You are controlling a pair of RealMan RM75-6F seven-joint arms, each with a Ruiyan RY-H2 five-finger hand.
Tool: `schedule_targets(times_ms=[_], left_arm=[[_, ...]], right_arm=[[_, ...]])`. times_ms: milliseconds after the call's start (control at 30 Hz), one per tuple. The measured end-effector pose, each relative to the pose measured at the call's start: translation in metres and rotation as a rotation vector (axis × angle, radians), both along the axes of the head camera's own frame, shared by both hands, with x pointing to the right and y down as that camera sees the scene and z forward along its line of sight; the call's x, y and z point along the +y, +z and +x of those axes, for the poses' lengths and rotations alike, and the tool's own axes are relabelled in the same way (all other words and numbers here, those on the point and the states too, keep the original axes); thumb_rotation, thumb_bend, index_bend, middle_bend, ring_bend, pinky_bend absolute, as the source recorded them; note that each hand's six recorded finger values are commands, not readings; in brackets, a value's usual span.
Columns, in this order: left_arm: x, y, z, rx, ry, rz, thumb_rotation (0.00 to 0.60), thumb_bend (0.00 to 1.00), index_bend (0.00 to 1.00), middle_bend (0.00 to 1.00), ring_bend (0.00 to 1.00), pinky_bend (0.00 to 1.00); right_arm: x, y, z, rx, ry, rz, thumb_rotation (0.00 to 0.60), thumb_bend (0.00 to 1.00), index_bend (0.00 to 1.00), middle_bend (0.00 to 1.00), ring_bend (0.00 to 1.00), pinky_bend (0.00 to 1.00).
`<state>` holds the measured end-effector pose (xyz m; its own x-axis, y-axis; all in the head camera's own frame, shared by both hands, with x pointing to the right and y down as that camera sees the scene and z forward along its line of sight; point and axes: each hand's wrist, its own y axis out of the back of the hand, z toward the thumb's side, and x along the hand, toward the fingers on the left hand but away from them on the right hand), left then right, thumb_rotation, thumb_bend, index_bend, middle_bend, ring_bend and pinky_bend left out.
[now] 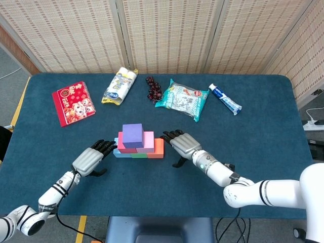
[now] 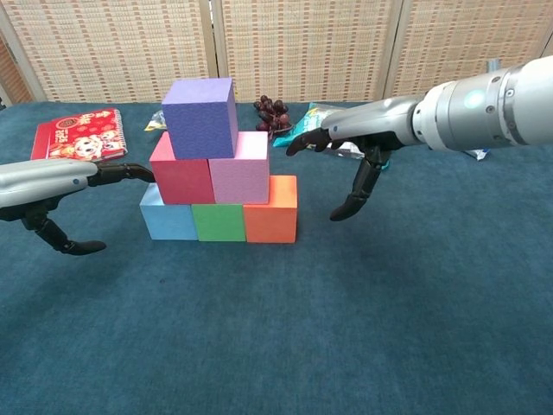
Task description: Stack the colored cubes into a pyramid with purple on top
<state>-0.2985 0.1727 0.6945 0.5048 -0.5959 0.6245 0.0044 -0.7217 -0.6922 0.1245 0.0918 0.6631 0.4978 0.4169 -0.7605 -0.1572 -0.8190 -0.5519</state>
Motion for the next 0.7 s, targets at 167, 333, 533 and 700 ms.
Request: schedule_targets(times_ms=[167,333,533,700], left_arm=[[-0.003,-0.003,-0.003,-0.004,-0.007,0.008,0.6,0.34,0.07,0.0,0.0,0.01],[-0.007,-0.007,-0.01,-0.016,-0.026,0.024,0.6,0.34,0.07,0.0,0.0,0.01],[-0.013,-0.024,-0.039,-0.029,-0.12,0.083,0.6,0.34,0.07,0.0,0.0,0.01],[-0.015,-0.049,-0.078,-0.057,-0.248,0.175,0.6,0.34,0.08,0.0,0.0,0.02]], right_arm=[[-0.008,-0.009,0.013,-0.002,0.038,0.018,0.6,0.3,0.0,0.0,0.0,0.0],[-0.019,-0.022,0.04,0.008,0.088,0.06,0.6,0.3,0.0,0.0,0.0,0.0],[-0.029,-0.041,0.084,0.02,0.177,0.16,0.6,0.3,0.0,0.0,0.0,0.0],[-0.027,-0.058,0.135,0.021,0.279,0.282,0.6,0.3,0.0,0.0,0.0,0.01]])
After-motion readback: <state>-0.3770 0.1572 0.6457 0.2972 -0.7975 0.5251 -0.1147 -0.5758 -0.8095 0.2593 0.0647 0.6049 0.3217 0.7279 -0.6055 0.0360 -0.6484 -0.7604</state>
